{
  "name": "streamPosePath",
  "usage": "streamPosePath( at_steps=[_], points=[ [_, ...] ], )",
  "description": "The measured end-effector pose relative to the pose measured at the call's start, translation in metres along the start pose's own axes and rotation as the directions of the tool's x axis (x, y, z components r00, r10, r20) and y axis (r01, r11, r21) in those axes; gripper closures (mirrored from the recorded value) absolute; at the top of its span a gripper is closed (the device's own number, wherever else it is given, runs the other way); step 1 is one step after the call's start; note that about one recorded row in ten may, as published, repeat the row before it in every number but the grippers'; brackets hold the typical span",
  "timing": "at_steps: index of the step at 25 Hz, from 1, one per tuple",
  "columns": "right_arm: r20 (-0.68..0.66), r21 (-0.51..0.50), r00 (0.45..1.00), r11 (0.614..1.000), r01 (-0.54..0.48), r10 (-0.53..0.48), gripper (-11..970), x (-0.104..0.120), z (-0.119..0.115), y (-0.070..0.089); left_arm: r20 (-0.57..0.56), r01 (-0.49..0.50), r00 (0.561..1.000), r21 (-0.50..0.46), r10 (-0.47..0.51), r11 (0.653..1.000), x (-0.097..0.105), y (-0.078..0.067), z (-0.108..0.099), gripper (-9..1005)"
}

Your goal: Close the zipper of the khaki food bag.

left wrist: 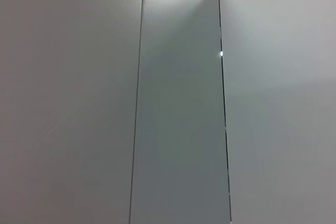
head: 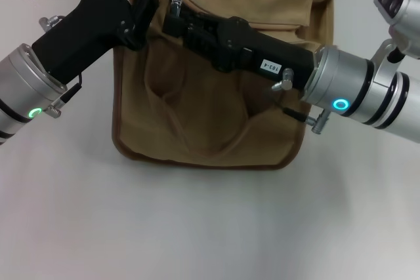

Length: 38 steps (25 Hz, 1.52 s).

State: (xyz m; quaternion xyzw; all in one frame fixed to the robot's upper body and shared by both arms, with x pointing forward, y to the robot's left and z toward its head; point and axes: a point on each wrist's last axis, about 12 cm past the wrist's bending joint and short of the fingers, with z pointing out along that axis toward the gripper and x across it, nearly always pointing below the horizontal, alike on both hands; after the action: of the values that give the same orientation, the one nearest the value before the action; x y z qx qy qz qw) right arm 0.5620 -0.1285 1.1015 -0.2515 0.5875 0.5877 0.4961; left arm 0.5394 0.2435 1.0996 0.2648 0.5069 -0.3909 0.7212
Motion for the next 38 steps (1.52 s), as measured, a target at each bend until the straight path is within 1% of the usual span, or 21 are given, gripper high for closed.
streamPosePath(
  at_steps=[3,9,12,16,19,20,21,24,25,28,33,38],
  points=[
    [0.006,0.004,1.000,1.000,0.009,-0.009,698,0.000,0.000,0.000,0.001,0.001,1.000,0.001,-0.001,1.000,0.000,0.000,0.000,977],
    [0.012,0.012,1.000,1.000,0.010,-0.010,914,0.000,-0.001,-0.001,0.002,0.001,1.000,0.002,-0.001,1.000,0.000,0.000,0.000,977],
    [0.010,0.023,1.000,1.000,0.009,-0.010,954,0.001,-0.003,-0.002,0.004,-0.001,1.000,-0.001,0.001,1.000,0.000,0.000,0.000,976],
    [0.023,0.048,0.999,0.999,0.022,-0.023,955,0.007,-0.014,-0.001,0.003,-0.005,1.000,-0.019,0.005,1.000,-0.001,0.001,-0.004,975],
    [0.042,0.072,0.999,0.997,0.024,-0.027,955,0.009,-0.028,-0.002,0.013,-0.008,1.000,-0.046,0.009,0.999,-0.002,0.003,-0.009,971],
    [0.042,0.072,0.999,0.997,0.024,-0.027,955,0.009,-0.028,-0.002,0.013,-0.008,1.000,-0.046,0.009,0.999,-0.002,0.003,-0.009,970],
    [0.044,0.077,0.999,0.997,0.026,-0.029,955,0.009,-0.032,-0.002,0.018,-0.011,1.000,-0.065,0.012,0.998,-0.003,0.004,-0.013,969],
    [0.060,0.104,0.998,0.994,0.018,-0.025,956,0.009,-0.045,-0.004,0.014,-0.014,1.000,-0.073,0.015,0.997,-0.003,0.005,-0.015,966],
    [0.060,0.104,0.998,0.994,0.018,-0.025,956,0.009,-0.045,-0.004,0.013,-0.016,1.000,-0.076,0.017,0.997,-0.003,0.005,-0.016,965],
    [0.079,0.135,0.997,0.991,0.009,-0.019,956,0.011,-0.056,-0.005,0.009,-0.019,1.000,-0.084,0.020,0.996,-0.003,0.005,-0.018,961],
    [0.117,0.197,0.993,0.980,-0.013,-0.010,957,0.012,-0.087,-0.005,0.004,-0.021,1.000,-0.101,0.021,0.995,-0.002,0.007,-0.021,956],
    [0.166,0.302,0.986,0.953,-0.033,-0.018,958,0.018,-0.123,-0.004,-0.003,-0.023,1.000,-0.109,0.022,0.994,-0.002,0.008,-0.021,950]
  ],
)
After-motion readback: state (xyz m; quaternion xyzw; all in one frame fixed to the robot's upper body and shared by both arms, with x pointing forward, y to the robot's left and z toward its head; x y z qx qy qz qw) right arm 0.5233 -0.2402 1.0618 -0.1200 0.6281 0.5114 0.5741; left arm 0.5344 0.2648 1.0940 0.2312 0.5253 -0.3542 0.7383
